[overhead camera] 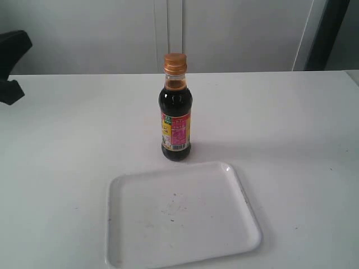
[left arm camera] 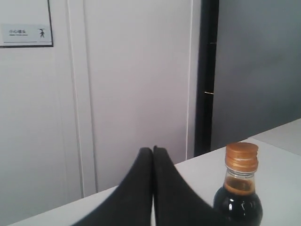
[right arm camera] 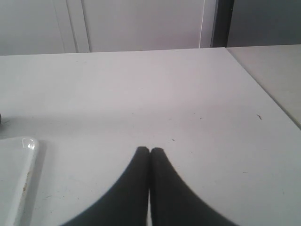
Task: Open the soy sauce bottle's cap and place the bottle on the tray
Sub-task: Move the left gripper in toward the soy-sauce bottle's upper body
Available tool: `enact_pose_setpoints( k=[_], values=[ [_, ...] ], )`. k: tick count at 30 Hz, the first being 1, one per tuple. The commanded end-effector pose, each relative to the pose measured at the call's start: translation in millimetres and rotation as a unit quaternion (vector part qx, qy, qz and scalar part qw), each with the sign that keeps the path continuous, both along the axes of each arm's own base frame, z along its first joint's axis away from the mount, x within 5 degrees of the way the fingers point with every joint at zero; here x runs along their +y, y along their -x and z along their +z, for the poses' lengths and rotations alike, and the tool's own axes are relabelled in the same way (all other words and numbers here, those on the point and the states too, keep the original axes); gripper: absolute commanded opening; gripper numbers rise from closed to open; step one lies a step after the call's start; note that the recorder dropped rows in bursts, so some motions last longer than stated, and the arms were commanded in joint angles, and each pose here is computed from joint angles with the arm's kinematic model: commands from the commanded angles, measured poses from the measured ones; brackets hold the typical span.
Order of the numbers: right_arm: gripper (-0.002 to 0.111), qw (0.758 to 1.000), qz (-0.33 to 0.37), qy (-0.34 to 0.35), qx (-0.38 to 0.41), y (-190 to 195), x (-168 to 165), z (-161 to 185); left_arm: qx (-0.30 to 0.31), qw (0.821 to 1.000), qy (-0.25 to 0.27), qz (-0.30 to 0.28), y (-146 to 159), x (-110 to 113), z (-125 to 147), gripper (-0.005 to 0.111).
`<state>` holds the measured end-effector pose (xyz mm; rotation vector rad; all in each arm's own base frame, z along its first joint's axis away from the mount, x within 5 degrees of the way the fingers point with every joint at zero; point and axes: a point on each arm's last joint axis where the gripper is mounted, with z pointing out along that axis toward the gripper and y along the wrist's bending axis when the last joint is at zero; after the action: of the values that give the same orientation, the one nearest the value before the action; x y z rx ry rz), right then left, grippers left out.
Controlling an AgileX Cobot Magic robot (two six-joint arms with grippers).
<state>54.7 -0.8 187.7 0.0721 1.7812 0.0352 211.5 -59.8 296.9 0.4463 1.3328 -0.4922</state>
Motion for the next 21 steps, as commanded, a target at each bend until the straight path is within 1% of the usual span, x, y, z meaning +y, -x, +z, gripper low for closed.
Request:
enact_pose_setpoints(
  k=[1,7,11,19,20,21],
  values=[
    [0.0,1.0,-0.001,0.0,-0.005,0.1,-0.2,-0.7,-0.016,0.999,0.01,-0.047,-11.4,-8.1,1.3,0.0],
    [0.0,1.0,-0.001,0.0,-0.005,0.1,-0.2,-0.7,0.01,0.998,0.003,-0.068,-31.4,-14.6,-7.6,0.0],
    [0.0,1.0,-0.001,0.0,-0.005,0.1,-0.2,-0.7,0.014,0.996,-0.002,-0.093,-43.3,-27.7,-9.3,0.0],
    [0.0,1.0,-0.001,0.0,-0.005,0.1,-0.2,-0.7,0.003,0.988,-0.014,-0.151,-59.3,-59.9,-4.7,0.0],
    [0.0,1.0,-0.001,0.0,-0.005,0.1,-0.2,-0.7,0.001,0.988,-0.014,-0.153,-61.6,-61.8,-3.9,0.002],
    [0.0,1.0,-0.001,0.0,-0.005,0.1,-0.2,-0.7,0.001,0.987,-0.014,-0.158,-62.9,-65.1,-3.5,0.006]
  ],
)
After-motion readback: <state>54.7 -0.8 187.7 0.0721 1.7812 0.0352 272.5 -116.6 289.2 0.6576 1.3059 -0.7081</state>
